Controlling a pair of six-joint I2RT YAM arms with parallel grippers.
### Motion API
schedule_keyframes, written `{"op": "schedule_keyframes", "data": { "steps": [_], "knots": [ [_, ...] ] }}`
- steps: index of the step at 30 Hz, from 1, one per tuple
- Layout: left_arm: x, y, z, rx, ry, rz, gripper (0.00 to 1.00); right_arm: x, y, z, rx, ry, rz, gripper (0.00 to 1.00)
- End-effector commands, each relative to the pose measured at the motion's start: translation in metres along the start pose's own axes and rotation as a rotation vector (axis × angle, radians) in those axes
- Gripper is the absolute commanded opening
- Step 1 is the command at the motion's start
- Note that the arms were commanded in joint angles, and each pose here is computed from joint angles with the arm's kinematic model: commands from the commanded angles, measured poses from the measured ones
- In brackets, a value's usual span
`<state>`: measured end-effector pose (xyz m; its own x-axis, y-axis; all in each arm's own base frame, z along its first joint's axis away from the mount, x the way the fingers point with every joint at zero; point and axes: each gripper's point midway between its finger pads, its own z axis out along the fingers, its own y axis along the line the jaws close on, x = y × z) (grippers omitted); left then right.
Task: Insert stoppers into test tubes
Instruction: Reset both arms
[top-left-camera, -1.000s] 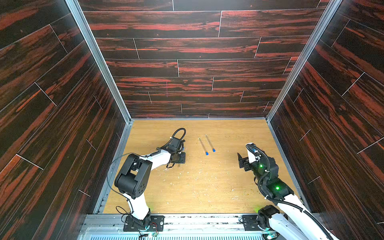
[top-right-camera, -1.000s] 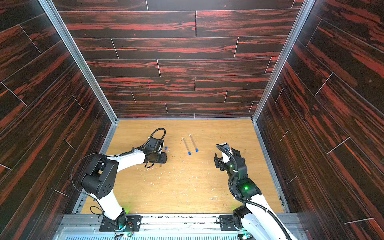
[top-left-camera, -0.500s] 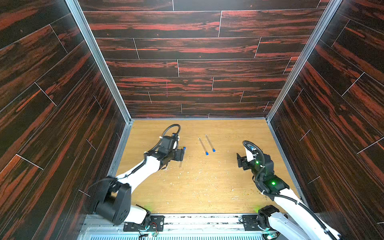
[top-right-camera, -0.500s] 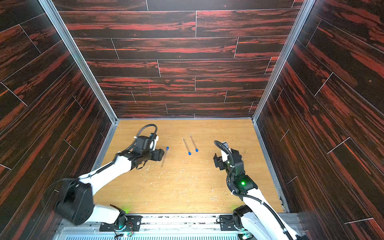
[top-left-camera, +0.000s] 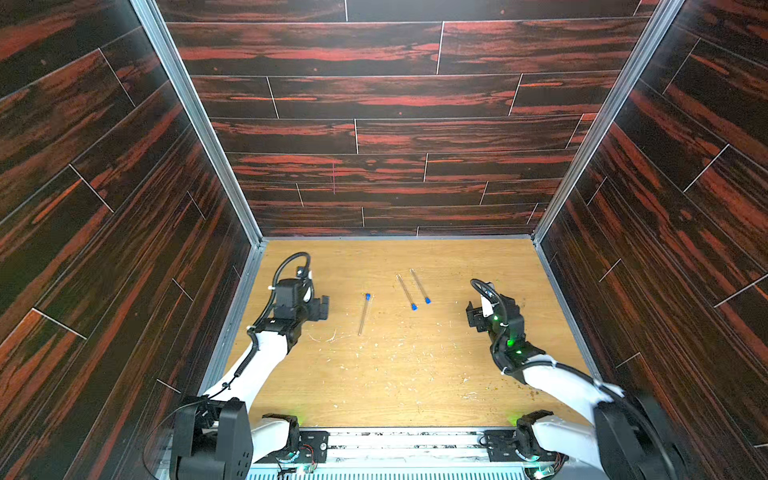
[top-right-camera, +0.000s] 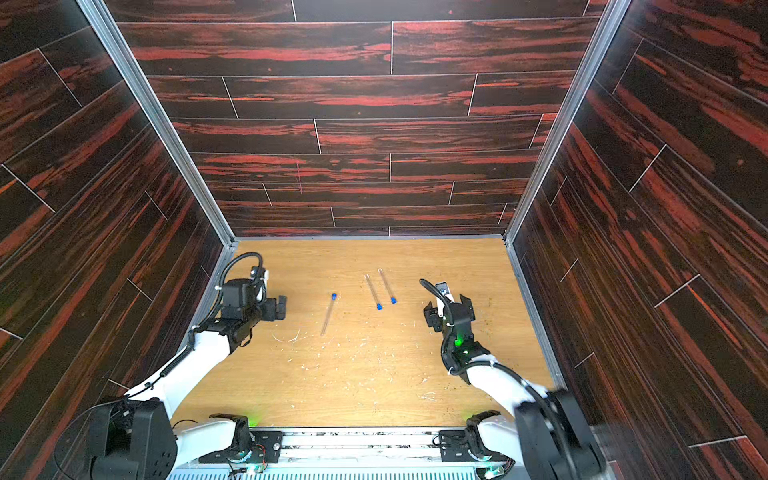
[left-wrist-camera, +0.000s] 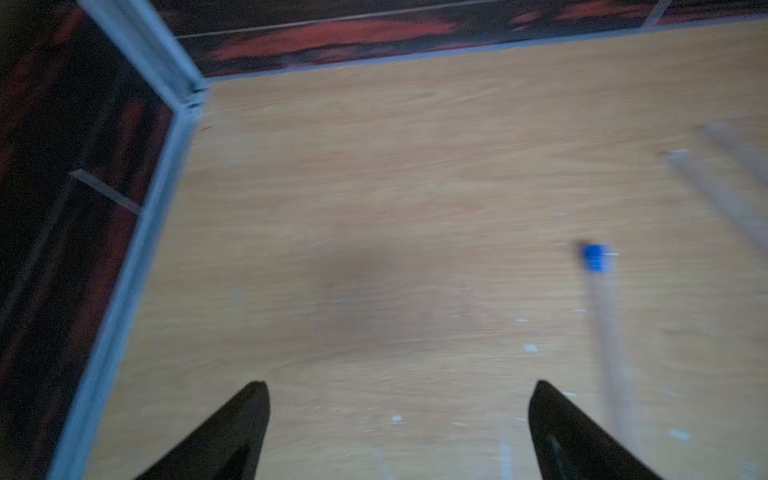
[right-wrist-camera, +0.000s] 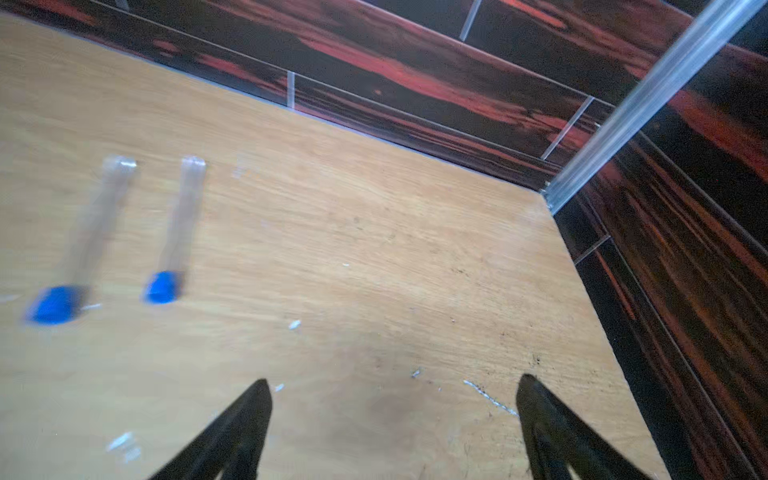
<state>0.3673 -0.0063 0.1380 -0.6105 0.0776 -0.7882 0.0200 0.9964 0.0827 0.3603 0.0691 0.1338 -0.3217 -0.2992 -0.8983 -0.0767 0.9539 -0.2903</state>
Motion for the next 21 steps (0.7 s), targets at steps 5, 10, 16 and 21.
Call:
{"op": "schedule_keyframes", "data": {
  "steps": [5,10,16,21],
  "knots": [
    [0.021,0.032,0.021,-0.064,-0.087,-0.072,1.00,-0.004,-0.037,0.011,0.097,-0.168,0.153,0.93],
    [0.024,0.036,0.028,-0.076,-0.165,-0.097,1.00,0.003,-0.044,0.019,0.077,-0.160,0.164,0.94],
    [0.016,0.045,0.031,-0.096,-0.210,-0.130,1.00,0.010,-0.062,0.021,0.117,-0.192,0.206,0.94],
    [0.012,0.053,0.026,-0.117,-0.270,-0.211,1.00,0.023,-0.079,0.024,0.080,-0.191,0.325,0.94]
  ]
}}
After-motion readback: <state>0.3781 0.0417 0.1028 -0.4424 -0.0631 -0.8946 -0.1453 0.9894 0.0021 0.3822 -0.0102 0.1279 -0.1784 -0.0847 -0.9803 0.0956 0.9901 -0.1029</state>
